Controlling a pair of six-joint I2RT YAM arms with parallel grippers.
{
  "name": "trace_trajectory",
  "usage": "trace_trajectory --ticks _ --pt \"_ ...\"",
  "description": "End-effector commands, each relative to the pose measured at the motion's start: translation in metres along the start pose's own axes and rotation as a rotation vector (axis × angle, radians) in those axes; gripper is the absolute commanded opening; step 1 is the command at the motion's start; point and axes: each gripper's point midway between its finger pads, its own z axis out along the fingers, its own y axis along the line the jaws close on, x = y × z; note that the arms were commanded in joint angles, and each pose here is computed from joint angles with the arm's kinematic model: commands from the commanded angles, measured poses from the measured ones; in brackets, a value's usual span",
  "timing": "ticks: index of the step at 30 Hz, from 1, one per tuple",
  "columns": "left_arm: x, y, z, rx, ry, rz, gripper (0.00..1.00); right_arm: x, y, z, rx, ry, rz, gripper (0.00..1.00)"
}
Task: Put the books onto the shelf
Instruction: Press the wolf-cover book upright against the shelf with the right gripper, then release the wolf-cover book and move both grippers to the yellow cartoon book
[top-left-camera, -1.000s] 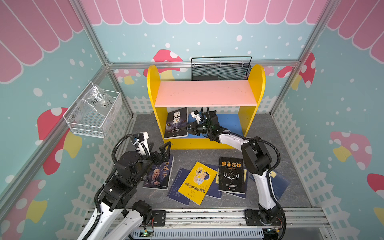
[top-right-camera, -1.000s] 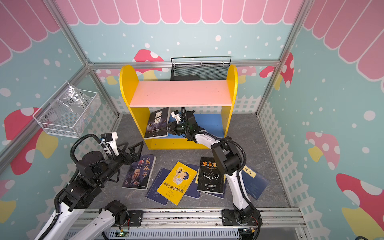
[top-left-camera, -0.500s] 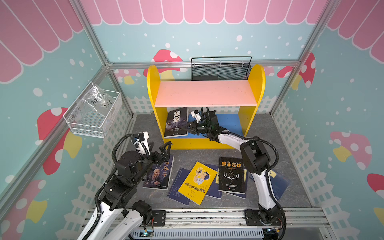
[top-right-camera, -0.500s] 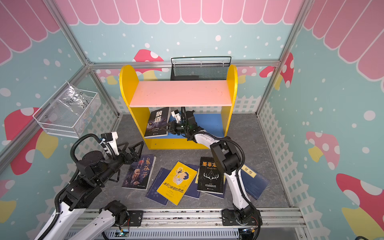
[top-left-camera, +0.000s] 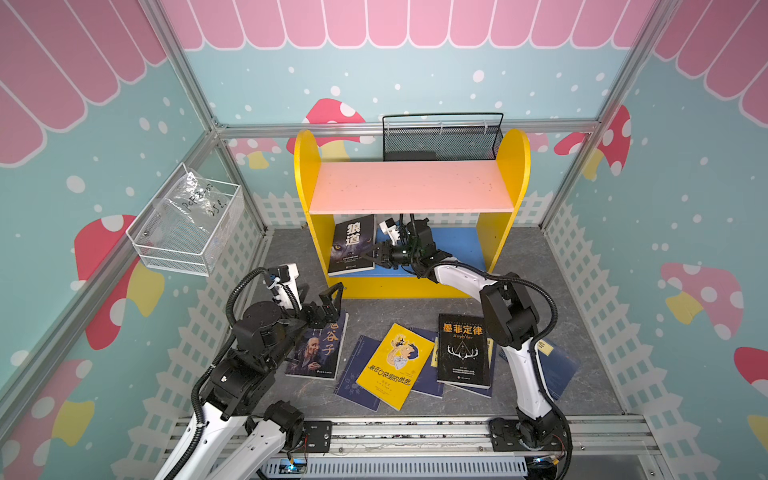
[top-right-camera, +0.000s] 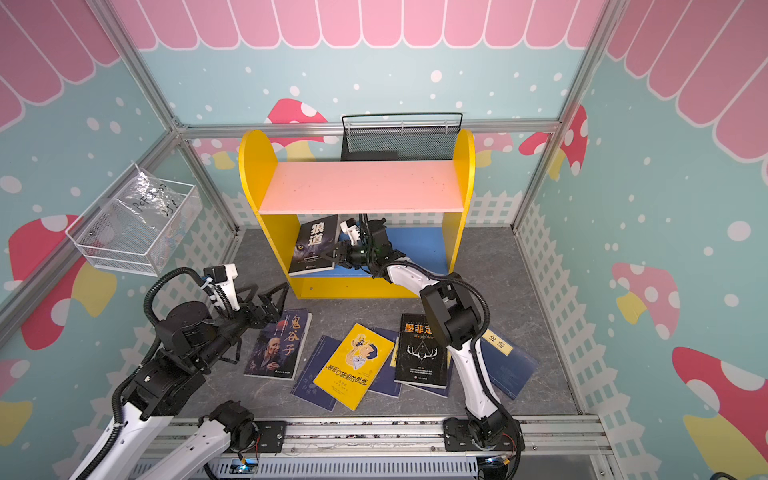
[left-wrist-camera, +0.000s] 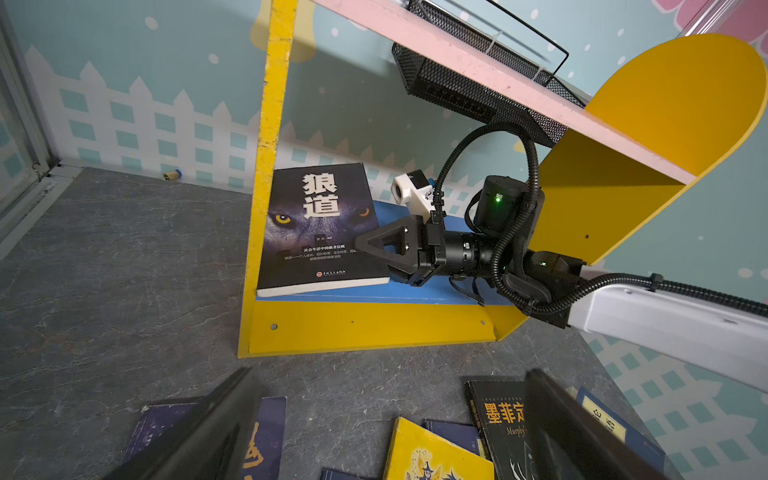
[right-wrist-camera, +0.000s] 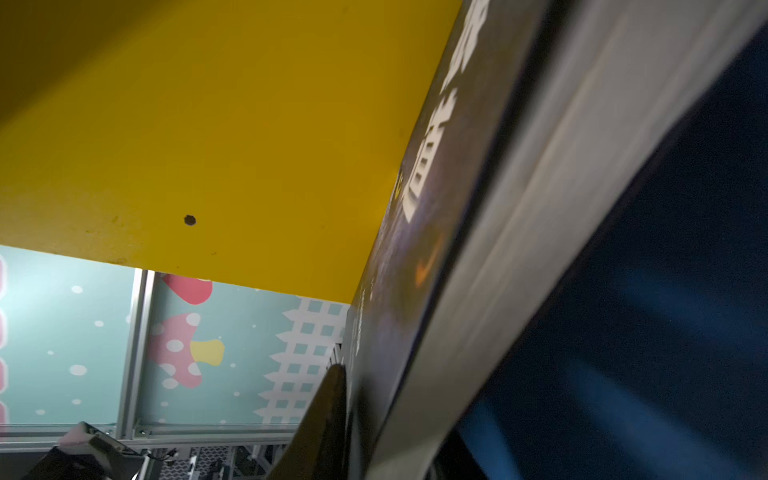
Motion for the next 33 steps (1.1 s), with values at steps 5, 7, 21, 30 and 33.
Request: trace_trajectory --ticks 5,7,21,30,33 --pt "-0.006 0.003 0.0 -0.019 -0.035 -0.009 1.0 0.006 0.001 0.007 0.095 0.018 -0.078 0.39" --pt "-0.01 0.007 -0.002 -0.038 -0.054 -0.009 1.0 0.007 0.001 0.005 0.117 0.02 -0.082 0.46" --pt "-0.011 0.006 0.004 -0.036 -0.057 -0.011 1.0 0.018 0.009 -0.013 0.292 0.021 -0.17 0.71" --pt "-0.011 0.005 0.007 -0.033 -0.052 -0.008 1.0 0.02 0.022 -0.024 0.377 0.007 -0.243 0.71" --pt "-0.011 0.005 0.007 -0.034 -0.054 -0.011 1.0 0.024 0.023 -0.022 0.38 0.016 -0.255 0.71"
